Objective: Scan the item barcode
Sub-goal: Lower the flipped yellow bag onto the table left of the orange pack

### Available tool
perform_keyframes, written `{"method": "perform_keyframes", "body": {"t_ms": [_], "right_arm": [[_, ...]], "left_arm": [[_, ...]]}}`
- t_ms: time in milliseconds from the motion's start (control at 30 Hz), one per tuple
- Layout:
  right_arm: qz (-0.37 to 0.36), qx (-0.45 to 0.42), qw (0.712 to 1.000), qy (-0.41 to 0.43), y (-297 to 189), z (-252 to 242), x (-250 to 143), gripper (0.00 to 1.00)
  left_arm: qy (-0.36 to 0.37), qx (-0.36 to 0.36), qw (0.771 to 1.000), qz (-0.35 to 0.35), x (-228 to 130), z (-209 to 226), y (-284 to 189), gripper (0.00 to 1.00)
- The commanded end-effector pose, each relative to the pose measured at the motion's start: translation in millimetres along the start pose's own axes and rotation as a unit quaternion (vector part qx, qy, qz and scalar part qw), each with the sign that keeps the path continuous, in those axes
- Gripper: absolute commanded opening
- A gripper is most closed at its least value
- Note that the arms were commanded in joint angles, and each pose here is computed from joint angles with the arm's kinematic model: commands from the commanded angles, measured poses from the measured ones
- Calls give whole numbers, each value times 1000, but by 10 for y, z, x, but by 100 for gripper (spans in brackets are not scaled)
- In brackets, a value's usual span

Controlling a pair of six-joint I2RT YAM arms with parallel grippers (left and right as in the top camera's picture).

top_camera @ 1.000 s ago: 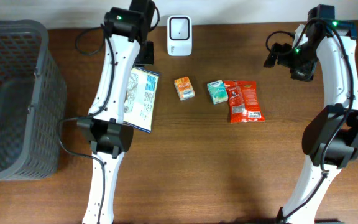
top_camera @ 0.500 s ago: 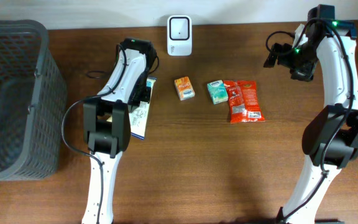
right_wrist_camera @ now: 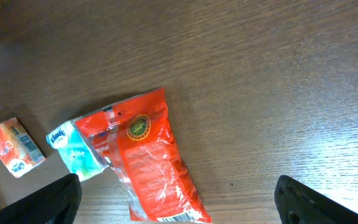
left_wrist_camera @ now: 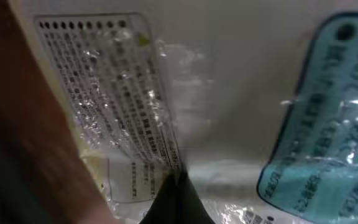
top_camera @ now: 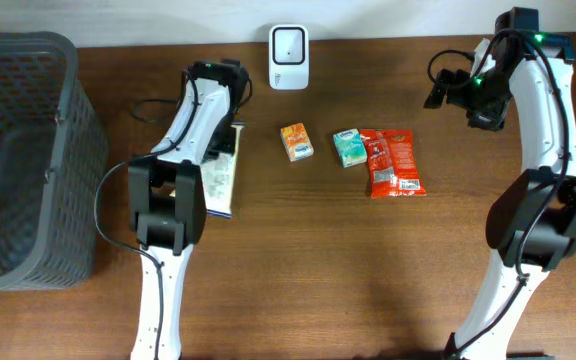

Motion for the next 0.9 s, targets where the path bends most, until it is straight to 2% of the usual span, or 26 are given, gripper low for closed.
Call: {"method": "perform_keyframes", "body": {"t_ms": [0, 67, 133, 167, 200, 233, 267, 333, 467, 600, 667, 700, 767, 867], "right_arm": [[-14, -5, 1000, -1, -111, 30, 26, 99], [-14, -5, 1000, -1, -111, 30, 26, 99], [-14, -5, 1000, -1, -111, 30, 26, 99], [-14, -5, 1000, -1, -111, 30, 26, 99], [-14, -5, 1000, -1, -111, 30, 26, 99], [-14, -5, 1000, -1, -111, 30, 26, 99], [-14, -5, 1000, -1, -111, 30, 26, 99], [-14, -5, 1000, -1, -111, 30, 26, 99], [-14, -5, 1000, -1, -111, 30, 26, 99], [-14, -5, 1000, -1, -111, 30, 26, 99], [-14, -5, 1000, -1, -111, 30, 26, 99], [-14, -5, 1000, -1, -111, 30, 26, 99], [-14, -5, 1000, -1, -111, 30, 26, 99], [-14, -5, 1000, -1, -111, 30, 26, 99]], "left_arm": [[-68, 62, 996, -22, 81, 379, -39, 0], [-81, 45, 994, -52, 150, 455, -368, 0], [-96, -44, 991, -83, 177, 429, -890, 1], [-94, -86, 988, -86, 171, 382, -1037, 7], [-88, -120, 985, -85, 147, 331, -1150, 8], [-84, -124, 986, -76, 108, 319, -1162, 5], [-79, -112, 989, -57, 49, 334, -1109, 0], [-71, -96, 992, -28, -14, 318, -970, 0], [-64, -12, 998, -2, -38, 295, -404, 0], [-69, -2, 997, 30, -148, 158, 126, 0], [-65, -86, 993, 50, -185, -127, 268, 0], [-44, -163, 984, 59, -186, -347, 233, 0], [-32, -250, 966, 51, -146, -639, 117, 0], [-15, -294, 955, 22, -101, -892, 2, 0]]}}
Point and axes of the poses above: each gripper's point midway between its finger pads, its own y axis out along the fingers, its own z axis along the line the jaws close on, x = y × z, the point moved 6 cm from there along -y, back along the fingers, and after that the axes turned 14 degrees about -y, right-handed, at the moved point
